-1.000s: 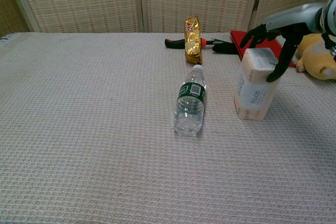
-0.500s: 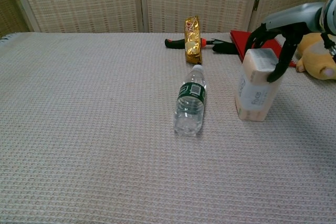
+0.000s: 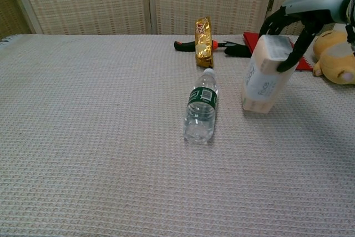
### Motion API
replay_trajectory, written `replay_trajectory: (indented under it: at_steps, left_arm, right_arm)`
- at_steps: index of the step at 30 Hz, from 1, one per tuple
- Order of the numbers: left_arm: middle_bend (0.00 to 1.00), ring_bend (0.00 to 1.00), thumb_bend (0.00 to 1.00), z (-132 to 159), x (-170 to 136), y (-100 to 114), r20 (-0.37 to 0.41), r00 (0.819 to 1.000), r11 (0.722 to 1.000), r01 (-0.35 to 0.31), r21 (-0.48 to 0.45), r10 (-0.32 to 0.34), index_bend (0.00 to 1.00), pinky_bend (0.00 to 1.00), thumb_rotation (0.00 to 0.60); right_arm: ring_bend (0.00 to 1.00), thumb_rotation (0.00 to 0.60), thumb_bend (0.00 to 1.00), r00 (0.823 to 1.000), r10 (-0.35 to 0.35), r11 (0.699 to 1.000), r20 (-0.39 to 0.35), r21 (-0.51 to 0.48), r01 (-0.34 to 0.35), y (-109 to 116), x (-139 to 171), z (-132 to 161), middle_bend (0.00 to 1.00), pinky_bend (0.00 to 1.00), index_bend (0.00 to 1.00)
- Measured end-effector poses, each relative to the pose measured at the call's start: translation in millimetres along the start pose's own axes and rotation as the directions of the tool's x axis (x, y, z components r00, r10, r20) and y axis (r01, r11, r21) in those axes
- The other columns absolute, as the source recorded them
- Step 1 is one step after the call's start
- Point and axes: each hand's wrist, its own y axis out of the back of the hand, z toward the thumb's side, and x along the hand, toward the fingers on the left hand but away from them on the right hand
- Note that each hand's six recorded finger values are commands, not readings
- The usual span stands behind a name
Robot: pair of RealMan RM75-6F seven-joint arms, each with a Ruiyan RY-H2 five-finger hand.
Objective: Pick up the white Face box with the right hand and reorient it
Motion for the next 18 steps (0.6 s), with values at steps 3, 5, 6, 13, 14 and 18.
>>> replay_trajectory:
  at_steps: [3, 5, 6, 13, 14, 18]
  left_arm:
    - [0.00, 0.00, 0.50, 0.1, -0.2, 0.2, 0.000, 1.000, 1.000, -0.002, -0.001, 0.002, 0.21, 0.10, 0.600]
    - [0.00, 0.00, 0.50, 0.6, -0.2, 0.0, 0.000, 1.000, 1.000, -0.001, -0.001, 0.001, 0.21, 0.10, 0.600]
    - [0.00, 0.00, 0.50, 0.6, -0.1, -0.3, -0.001, 1.000, 1.000, 0.000, -0.001, 0.000, 0.21, 0.10, 0.600]
    - [0.00, 0.00, 0.50, 0.9, -0.3, -1.1, -0.001, 1.000, 1.000, 0.001, 0.002, -0.001, 0.21, 0.10, 0.600]
    - [0.00, 0.00, 0.50, 0.8, -0.3, -1.0, -0.002, 1.000, 1.000, 0.000, 0.002, 0.000, 0.21, 0.10, 0.600]
    - [0.00, 0.00, 0.50, 0.7, 0.1, -1.8, -0.002, 1.000, 1.000, 0.003, 0.004, -0.003, 0.21, 0.10, 0.600]
  right_arm:
    - [0.48, 0.600, 0.01, 0.999, -0.032, 0.994, -0.030, -0.108, 0.029, 2.2, 2.8, -1.4, 0.48, 0.02, 0.54]
    - [0.49, 0.600, 0.01, 0.997, -0.060, 0.977, -0.053, -0.208, 0.048, 3.2, 4.9, -3.8, 0.48, 0.04, 0.55]
    - [0.49, 0.600, 0.01, 0.995, -0.073, 0.965, -0.062, -0.258, 0.055, 3.4, 5.7, -5.3, 0.48, 0.04, 0.55]
    - [0.49, 0.600, 0.02, 0.980, -0.162, 0.753, -0.112, -0.657, 0.049, -4.3, 7.9, -32.9, 0.48, 0.05, 0.55]
    - [0.49, 0.600, 0.02, 0.978, -0.176, 0.704, -0.115, -0.709, 0.044, -7.7, 7.1, -42.3, 0.48, 0.05, 0.55]
    - [0.49, 0.600, 0.04, 0.972, -0.213, 0.601, -0.100, -0.798, 0.049, -21.6, 2.5, -82.8, 0.48, 0.05, 0.55]
